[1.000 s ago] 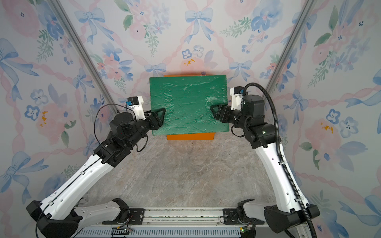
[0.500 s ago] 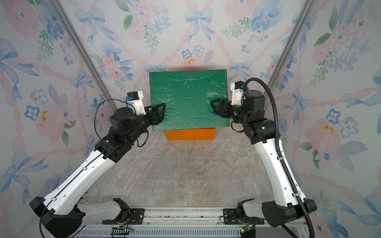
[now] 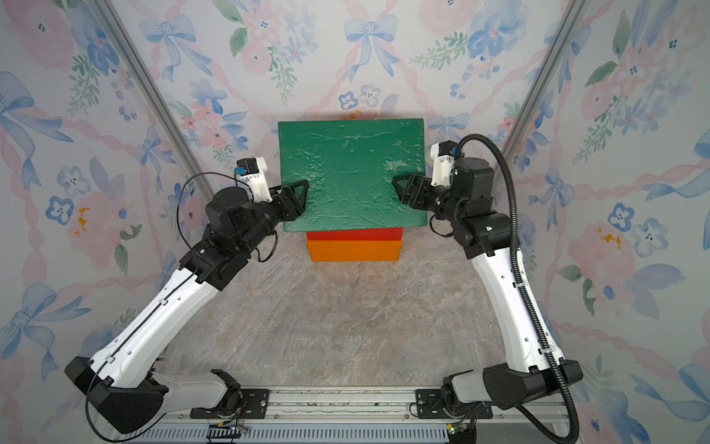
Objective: Stack the shoeboxes
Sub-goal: Place the shoebox at the shoebox.
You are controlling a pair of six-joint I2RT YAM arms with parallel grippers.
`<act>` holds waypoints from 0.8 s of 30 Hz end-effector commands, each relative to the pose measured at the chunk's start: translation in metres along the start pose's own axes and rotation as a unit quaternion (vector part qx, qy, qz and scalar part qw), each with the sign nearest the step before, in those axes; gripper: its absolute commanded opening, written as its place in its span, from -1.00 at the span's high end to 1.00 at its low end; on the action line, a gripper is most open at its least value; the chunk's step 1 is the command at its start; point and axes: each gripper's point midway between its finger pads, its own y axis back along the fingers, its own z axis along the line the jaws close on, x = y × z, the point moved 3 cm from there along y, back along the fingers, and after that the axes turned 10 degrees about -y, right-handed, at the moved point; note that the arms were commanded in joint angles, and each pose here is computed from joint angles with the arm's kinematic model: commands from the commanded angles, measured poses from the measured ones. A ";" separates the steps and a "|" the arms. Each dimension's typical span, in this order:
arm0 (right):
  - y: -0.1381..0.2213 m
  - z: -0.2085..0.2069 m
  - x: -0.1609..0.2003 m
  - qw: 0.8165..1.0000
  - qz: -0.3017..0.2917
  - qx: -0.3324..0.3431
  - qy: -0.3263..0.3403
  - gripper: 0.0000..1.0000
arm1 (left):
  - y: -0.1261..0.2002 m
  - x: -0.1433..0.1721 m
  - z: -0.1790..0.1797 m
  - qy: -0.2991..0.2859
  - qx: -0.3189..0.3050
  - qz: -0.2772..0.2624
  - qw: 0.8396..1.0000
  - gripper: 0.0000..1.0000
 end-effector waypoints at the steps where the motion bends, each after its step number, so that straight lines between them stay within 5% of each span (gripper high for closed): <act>1: 0.001 0.067 0.037 0.977 0.117 -0.179 -0.010 -0.55 | -0.003 0.000 -0.075 -0.001 0.203 0.005 0.979 -0.33; 24: -0.018 0.071 0.008 0.978 0.096 -0.184 -0.018 -0.55 | -0.028 -0.017 -0.066 -0.005 0.201 -0.008 0.980 -0.32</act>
